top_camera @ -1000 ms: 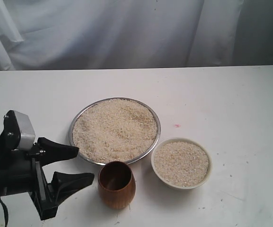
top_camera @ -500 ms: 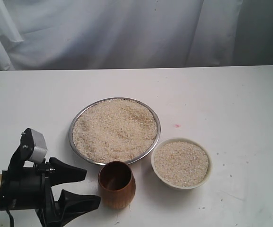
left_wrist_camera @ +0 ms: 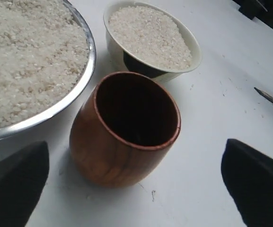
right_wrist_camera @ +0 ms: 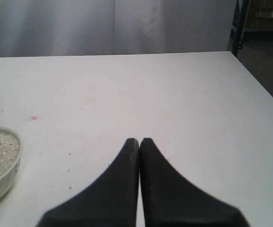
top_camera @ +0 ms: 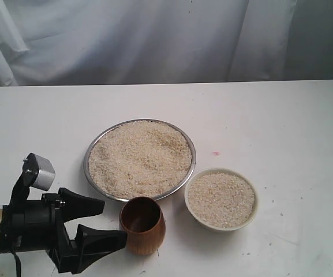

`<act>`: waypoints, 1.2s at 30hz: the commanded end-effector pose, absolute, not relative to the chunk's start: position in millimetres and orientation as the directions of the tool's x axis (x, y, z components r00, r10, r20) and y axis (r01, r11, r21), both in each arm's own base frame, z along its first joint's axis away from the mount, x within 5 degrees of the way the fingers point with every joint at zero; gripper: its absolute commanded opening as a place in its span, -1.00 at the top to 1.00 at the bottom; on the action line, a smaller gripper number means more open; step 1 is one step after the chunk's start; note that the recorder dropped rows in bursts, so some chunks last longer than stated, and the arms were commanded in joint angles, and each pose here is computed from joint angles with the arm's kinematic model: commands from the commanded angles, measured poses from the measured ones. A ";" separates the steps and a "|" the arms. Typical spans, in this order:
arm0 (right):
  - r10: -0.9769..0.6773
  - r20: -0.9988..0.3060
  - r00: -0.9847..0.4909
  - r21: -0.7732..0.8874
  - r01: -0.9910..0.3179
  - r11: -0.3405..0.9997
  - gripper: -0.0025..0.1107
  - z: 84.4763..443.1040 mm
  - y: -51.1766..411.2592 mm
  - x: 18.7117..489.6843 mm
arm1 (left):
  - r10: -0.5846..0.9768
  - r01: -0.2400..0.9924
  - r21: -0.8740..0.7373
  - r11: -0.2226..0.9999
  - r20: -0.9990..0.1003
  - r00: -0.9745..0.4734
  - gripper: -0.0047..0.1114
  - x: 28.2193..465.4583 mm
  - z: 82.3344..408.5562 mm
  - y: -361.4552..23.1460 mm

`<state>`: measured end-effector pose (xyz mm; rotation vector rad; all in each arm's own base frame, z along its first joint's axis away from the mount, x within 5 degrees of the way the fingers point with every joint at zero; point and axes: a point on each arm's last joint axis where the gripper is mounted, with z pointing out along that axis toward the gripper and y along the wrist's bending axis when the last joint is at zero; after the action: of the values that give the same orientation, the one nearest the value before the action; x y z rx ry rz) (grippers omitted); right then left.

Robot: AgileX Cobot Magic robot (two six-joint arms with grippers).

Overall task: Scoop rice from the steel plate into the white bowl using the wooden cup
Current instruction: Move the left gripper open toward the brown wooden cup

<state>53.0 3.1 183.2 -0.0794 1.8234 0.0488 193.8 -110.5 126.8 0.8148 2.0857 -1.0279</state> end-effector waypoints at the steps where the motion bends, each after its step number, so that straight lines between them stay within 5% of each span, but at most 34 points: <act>1: -0.028 -0.967 -0.253 -0.008 -0.081 0.997 0.96 182.1 3.2 53.4 | 0.270 0.787 -0.398 0.471 -0.785 -0.558 -0.67 192.2 126.4 -112.0; 36: -0.028 -0.967 -0.253 -0.008 -0.081 0.997 0.96 182.1 3.2 53.4 | 0.473 0.916 0.002 0.401 -0.857 -0.205 -0.67 199.7 122.7 -107.0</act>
<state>53.0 3.1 183.2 -0.0794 1.8234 0.0488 196.8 -106.6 122.0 1.2067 1.8436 -0.7106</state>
